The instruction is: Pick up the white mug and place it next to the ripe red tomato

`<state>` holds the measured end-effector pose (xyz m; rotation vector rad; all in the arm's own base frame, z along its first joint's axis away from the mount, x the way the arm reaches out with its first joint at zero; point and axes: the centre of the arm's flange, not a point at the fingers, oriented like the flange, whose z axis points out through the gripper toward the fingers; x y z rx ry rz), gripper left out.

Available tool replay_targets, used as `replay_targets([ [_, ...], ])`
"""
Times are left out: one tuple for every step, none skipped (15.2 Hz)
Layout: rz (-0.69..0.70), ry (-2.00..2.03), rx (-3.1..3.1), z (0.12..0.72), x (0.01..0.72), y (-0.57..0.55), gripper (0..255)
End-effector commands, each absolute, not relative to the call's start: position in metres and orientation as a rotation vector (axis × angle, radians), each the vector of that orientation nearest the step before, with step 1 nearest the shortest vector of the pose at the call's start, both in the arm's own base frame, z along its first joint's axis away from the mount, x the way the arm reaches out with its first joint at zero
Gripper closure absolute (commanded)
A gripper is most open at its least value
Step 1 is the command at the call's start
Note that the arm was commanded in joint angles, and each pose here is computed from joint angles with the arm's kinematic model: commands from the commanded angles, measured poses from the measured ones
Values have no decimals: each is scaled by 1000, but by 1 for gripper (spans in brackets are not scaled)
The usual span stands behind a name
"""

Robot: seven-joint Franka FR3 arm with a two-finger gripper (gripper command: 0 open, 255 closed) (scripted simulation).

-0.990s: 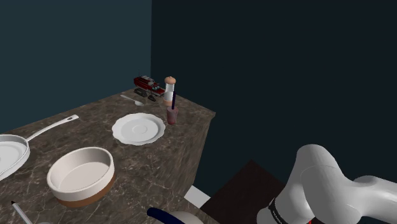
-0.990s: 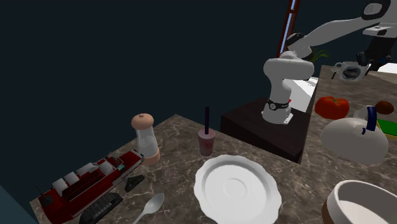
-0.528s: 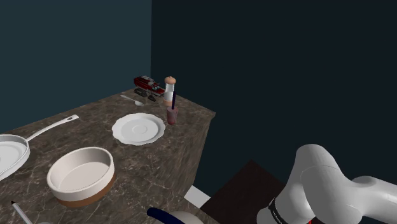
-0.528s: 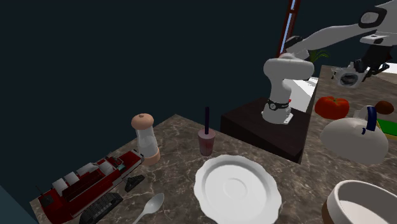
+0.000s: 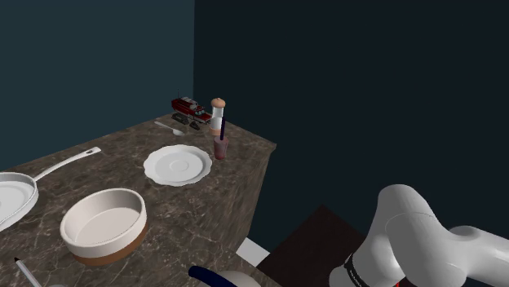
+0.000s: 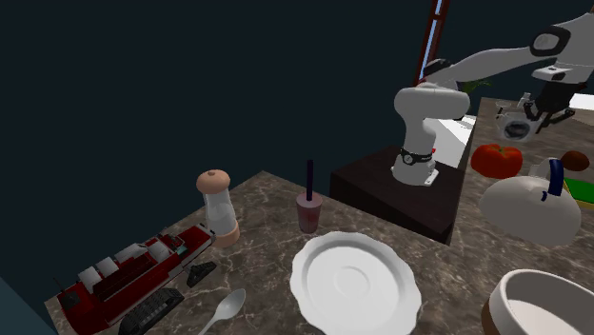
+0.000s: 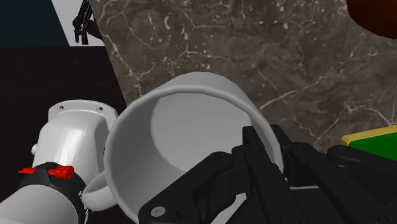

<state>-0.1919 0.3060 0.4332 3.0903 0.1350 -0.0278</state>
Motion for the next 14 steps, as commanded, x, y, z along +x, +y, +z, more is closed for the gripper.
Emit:
replay_targets([
  [-28,135,3091,422,-192,305,255],
  [-28,135,3091,416,-192,305,255],
  [-28,135,3091,411,-192,305,255],
  [-28,135,3091,406,-192,305,255],
  [-28,135,3091,401,-192,305,255],
  [-28,135,3091,395,-192,305,255],
  [-28,135,3091,390,-192,305,255],
  [-28,135,3091,385,-192,305,255],
  [-28,135,3091,379,-192,305,255],
  [-28,135,3091,374,-192,305,255],
  [-28,135,3091,369,-192,305,255],
  [-28,135,3091,364,-192,305,255],
  [-28,135,3091,358,-192,305,255],
  [-28,135,3091,353,-192,305,255],
])
